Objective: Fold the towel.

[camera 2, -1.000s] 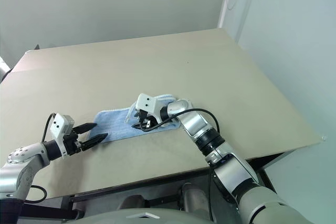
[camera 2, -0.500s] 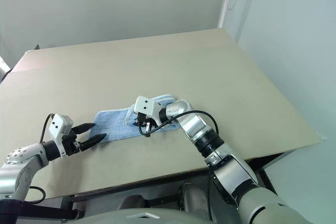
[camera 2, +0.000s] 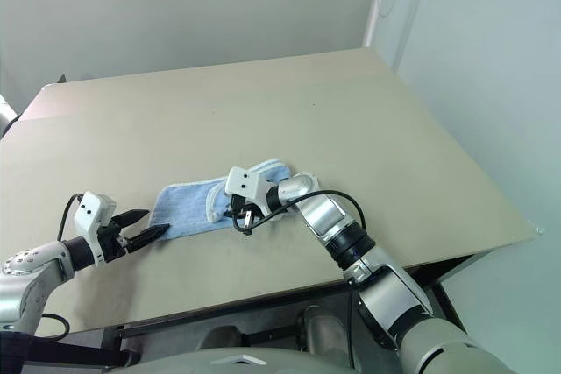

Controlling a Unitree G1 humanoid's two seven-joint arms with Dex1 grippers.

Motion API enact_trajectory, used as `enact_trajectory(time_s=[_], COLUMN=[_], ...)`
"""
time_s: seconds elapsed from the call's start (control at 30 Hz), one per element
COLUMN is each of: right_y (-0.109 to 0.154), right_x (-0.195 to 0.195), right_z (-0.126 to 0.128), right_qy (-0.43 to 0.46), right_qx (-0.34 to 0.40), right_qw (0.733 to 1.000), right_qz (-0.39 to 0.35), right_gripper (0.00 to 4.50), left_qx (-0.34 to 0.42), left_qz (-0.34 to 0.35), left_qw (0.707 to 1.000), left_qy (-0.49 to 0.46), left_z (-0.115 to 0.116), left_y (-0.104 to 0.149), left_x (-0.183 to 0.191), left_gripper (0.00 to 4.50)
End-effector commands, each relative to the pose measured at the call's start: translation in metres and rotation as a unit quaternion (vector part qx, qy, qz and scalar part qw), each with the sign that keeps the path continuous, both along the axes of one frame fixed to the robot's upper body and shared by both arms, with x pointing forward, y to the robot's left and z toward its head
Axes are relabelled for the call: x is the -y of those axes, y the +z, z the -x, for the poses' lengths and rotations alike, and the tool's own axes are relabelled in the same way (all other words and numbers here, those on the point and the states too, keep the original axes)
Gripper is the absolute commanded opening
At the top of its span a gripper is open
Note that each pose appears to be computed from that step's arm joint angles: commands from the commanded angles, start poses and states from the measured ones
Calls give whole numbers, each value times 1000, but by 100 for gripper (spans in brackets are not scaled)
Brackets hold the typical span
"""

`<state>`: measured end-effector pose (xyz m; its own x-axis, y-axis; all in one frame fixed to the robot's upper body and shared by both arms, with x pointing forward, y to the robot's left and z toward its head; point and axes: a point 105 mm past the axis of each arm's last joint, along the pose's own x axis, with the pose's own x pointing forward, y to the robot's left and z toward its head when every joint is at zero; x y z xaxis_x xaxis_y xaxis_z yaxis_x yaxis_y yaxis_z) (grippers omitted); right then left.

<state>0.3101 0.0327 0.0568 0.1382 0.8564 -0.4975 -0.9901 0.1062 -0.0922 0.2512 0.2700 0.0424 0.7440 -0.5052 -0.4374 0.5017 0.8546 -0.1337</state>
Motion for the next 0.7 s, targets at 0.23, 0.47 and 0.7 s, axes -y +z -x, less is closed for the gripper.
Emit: enact_trajectory(time_s=[0.23,0.47,0.7], right_y=[76,99,94], right_x=[7,12,8], right_z=[40,18,7], right_qy=[128,57,13], right_qx=[-13,-42,-41], right_qw=[979,976,979], right_qz=[-157,-206,-198], right_gripper=[272,272,272], left_qx=[-53,-124,-185], left_qz=[96,171,171], left_qw=[992,975,966], left_qy=[57,73,54], left_z=[3,4,7], left_y=[21,13,-5], left_x=[-13,0,24], left_gripper=[391,391,391])
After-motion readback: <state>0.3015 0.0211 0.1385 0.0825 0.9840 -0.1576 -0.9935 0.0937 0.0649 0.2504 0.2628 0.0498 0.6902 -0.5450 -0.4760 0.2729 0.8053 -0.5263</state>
